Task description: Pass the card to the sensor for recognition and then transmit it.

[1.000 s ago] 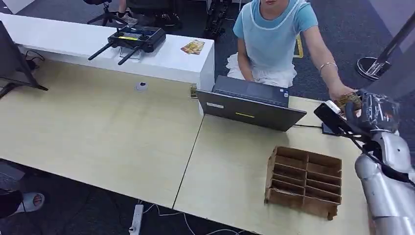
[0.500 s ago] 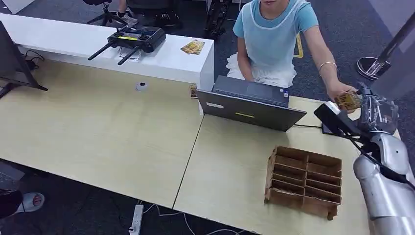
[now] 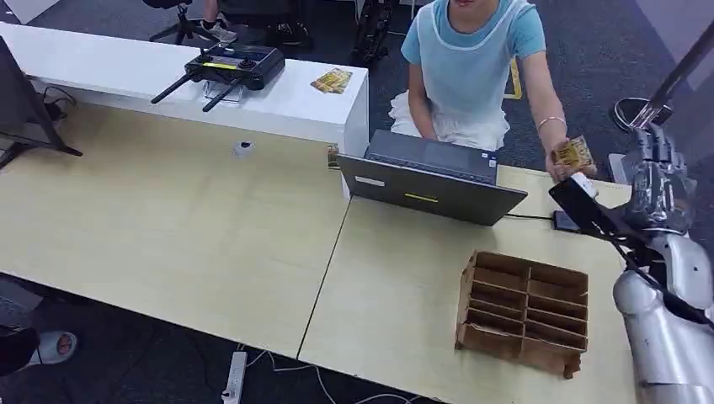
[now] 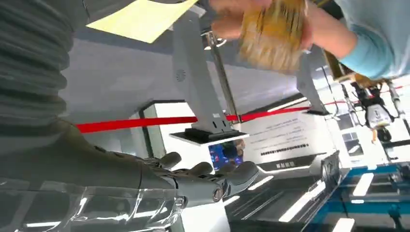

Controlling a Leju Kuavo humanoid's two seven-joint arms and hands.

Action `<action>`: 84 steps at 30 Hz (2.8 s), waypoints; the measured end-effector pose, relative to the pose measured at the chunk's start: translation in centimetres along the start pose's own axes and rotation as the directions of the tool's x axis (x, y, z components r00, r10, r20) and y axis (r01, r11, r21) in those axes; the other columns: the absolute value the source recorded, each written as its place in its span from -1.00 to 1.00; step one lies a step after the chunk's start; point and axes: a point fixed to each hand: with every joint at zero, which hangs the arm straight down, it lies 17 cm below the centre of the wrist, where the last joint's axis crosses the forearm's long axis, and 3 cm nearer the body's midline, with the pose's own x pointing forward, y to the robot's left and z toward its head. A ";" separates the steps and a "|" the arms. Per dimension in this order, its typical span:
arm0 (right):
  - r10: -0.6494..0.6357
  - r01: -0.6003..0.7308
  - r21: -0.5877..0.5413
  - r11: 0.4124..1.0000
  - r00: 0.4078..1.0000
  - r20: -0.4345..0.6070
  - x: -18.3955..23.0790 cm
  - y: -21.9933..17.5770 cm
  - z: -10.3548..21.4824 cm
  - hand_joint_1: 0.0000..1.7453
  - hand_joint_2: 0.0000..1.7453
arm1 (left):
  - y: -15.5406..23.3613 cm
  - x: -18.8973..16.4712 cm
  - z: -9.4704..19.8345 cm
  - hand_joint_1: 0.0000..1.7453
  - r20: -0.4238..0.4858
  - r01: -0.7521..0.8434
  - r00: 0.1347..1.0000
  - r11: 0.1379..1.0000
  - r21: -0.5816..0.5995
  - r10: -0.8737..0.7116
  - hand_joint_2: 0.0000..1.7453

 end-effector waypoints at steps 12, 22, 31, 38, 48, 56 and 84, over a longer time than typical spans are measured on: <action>-0.781 0.807 -0.150 0.571 0.591 0.203 1.2 -9.9 7.6 -1.00 1.00 | 0.2 -0.4 0.0 -1.00 -0.007 -0.049 0.999 0.999 0.017 0.049 1.00; -0.957 0.990 0.097 0.099 0.068 0.284 4.2 -11.4 17.5 -1.00 1.00 | 0.5 -0.5 -0.1 -1.00 0.000 -0.108 0.994 0.994 0.031 0.108 1.00; -0.932 0.944 0.065 0.322 0.304 0.197 6.6 -6.7 23.0 -1.00 1.00 | 0.5 -0.6 -0.1 -1.00 0.001 -0.147 0.989 0.988 0.045 0.147 1.00; -0.917 0.927 0.035 0.375 0.364 0.164 7.8 -4.9 25.7 -1.00 1.00 | 0.4 -0.6 -0.1 -1.00 0.014 -0.168 0.986 0.985 0.048 0.167 1.00; -0.918 0.921 0.069 0.382 0.370 0.142 9.0 -3.6 27.2 -1.00 1.00 | 0.5 -0.8 -0.1 -1.00 0.006 -0.187 0.982 0.981 0.058 0.187 1.00; -0.913 0.913 0.080 0.400 0.390 0.119 9.4 -2.4 27.8 -1.00 1.00 | 0.1 -0.7 0.0 -1.00 0.006 -0.192 0.981 0.980 0.050 0.192 1.00; -0.950 0.957 -0.040 0.287 0.289 0.114 8.2 -2.7 27.8 -1.00 1.00 | 0.1 -0.8 0.0 -1.00 0.002 -0.171 0.985 0.984 0.051 0.171 1.00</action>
